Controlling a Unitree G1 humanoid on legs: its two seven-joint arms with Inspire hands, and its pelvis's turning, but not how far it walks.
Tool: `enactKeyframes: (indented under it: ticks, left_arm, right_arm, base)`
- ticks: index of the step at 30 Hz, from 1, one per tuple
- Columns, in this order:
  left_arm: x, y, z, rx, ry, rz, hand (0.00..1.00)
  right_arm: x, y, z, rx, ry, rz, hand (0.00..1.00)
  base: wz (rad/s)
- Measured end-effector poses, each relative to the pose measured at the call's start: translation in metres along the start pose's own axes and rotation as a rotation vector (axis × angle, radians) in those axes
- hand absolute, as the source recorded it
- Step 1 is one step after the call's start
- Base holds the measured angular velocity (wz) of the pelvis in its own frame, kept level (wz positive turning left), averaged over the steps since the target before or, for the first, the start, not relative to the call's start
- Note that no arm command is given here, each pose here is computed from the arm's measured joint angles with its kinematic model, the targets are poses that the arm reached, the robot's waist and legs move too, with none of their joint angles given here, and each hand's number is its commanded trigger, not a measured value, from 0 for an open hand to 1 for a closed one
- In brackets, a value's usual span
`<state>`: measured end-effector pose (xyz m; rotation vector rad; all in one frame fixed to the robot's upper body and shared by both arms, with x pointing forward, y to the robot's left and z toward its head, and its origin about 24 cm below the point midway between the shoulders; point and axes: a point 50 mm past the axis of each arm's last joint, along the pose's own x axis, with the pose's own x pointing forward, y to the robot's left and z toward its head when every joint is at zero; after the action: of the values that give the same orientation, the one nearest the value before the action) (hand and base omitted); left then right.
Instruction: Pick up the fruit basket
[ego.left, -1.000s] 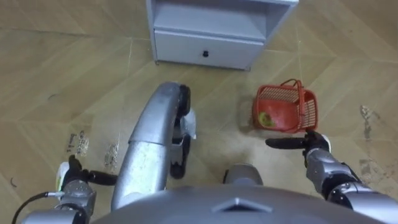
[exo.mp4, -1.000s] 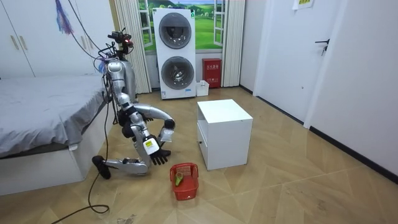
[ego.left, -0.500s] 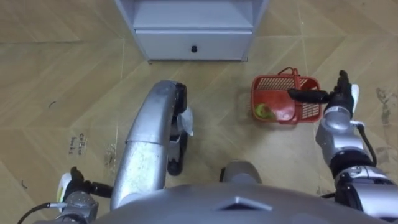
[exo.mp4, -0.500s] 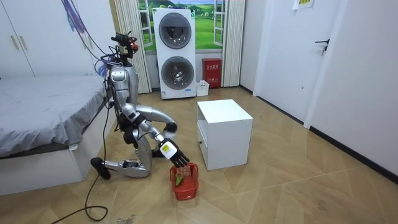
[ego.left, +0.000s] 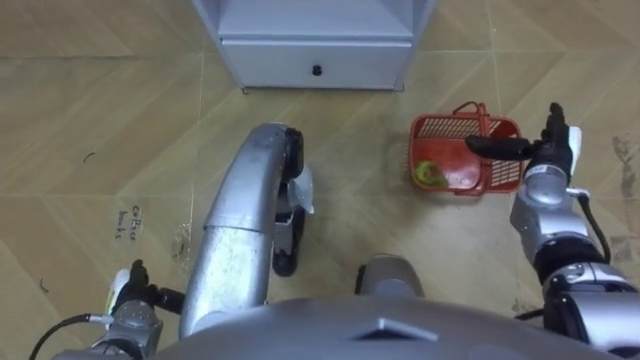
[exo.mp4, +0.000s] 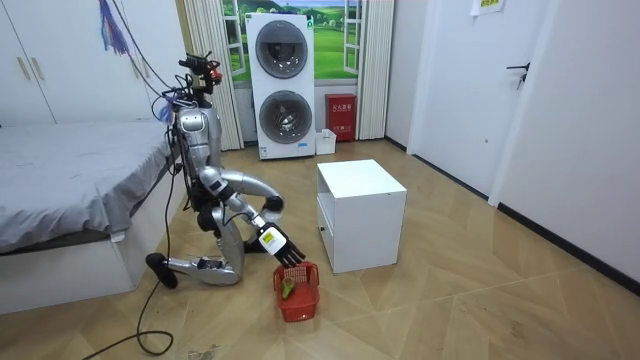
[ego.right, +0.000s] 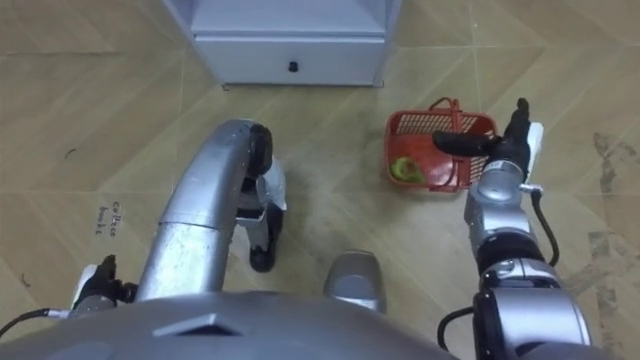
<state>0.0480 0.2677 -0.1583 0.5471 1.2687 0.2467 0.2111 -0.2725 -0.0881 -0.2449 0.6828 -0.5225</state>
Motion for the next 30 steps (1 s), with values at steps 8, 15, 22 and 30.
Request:
enactKeyframes:
  ticks: [8, 15, 22, 30]
  left_arm:
    - [0.001, 0.005, -0.004, 0.013, 0.016, -0.036, 0.00]
    - [0.000, 0.006, -0.013, 0.024, 0.048, -0.066, 0.00]
    - [0.001, 0.008, -0.014, 0.034, 0.056, -0.080, 0.00]
    - [-0.002, 0.008, -0.024, 0.063, 0.071, -0.111, 0.00]
  right_arm:
    - [0.012, -0.014, 0.012, -0.009, 0.019, -0.015, 0.00]
    - [0.020, -0.046, 0.010, -0.033, 0.052, -0.040, 0.00]
    - [0.022, -0.065, 0.005, -0.026, 0.101, -0.075, 0.00]
    - [0.021, -0.083, -0.010, 0.019, 0.182, -0.080, 0.00]
  base:
    - [0.02]
    - [0.00]
    - [0.00]
    - [0.00]
